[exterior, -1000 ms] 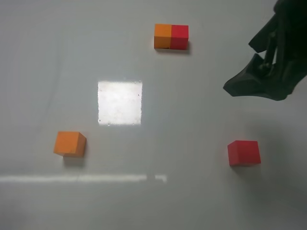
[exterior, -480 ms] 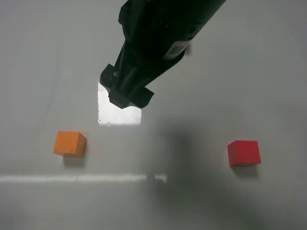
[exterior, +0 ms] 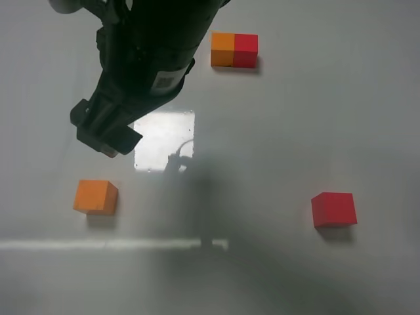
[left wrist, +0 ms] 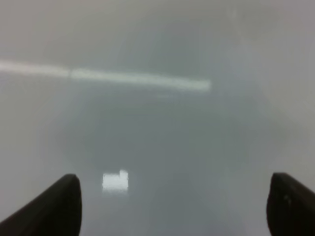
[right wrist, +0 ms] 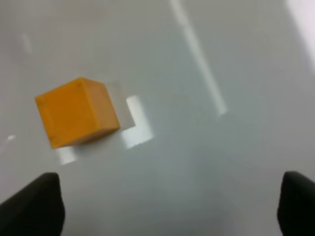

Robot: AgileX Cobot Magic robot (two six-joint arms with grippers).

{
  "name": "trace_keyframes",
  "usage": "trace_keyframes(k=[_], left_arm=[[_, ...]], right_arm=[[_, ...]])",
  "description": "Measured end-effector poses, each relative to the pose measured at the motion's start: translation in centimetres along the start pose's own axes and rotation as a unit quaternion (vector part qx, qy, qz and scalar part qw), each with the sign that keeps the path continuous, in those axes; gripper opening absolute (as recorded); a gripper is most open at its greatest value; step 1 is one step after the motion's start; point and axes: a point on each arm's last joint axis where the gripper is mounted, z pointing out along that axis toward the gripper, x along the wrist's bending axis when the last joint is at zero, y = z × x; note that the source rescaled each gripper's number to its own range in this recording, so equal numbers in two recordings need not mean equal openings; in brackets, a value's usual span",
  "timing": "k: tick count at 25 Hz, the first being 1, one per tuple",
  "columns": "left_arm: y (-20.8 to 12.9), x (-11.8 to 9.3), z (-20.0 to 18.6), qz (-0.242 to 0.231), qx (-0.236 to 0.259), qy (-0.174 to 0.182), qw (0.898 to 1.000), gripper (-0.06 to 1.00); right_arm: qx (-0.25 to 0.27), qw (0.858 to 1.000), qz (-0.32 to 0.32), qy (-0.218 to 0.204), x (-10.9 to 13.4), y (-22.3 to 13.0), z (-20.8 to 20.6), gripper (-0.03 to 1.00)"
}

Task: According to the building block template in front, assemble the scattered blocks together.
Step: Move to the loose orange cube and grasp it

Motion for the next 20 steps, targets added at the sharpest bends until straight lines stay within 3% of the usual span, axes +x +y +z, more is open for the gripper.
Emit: trace_keyframes(k=[7,14,20], left_arm=[[0.0,0.0,0.0,0.000,0.000,0.000,1.000,0.02],[0.0,0.0,0.0,0.000,0.000,0.000,1.000,0.02],[0.0,0.0,0.0,0.000,0.000,0.000,1.000,0.02]], right_arm=[[-0.009,0.997,-0.080,-0.016,4.7,1.7,1.4,1.00],[-0.036,0.996,-0.086,-0.010,5.5,2.4,3.2,1.00],[-0.018,0.995,-0.097,-0.002,6.7,2.2,5.5,1.00]])
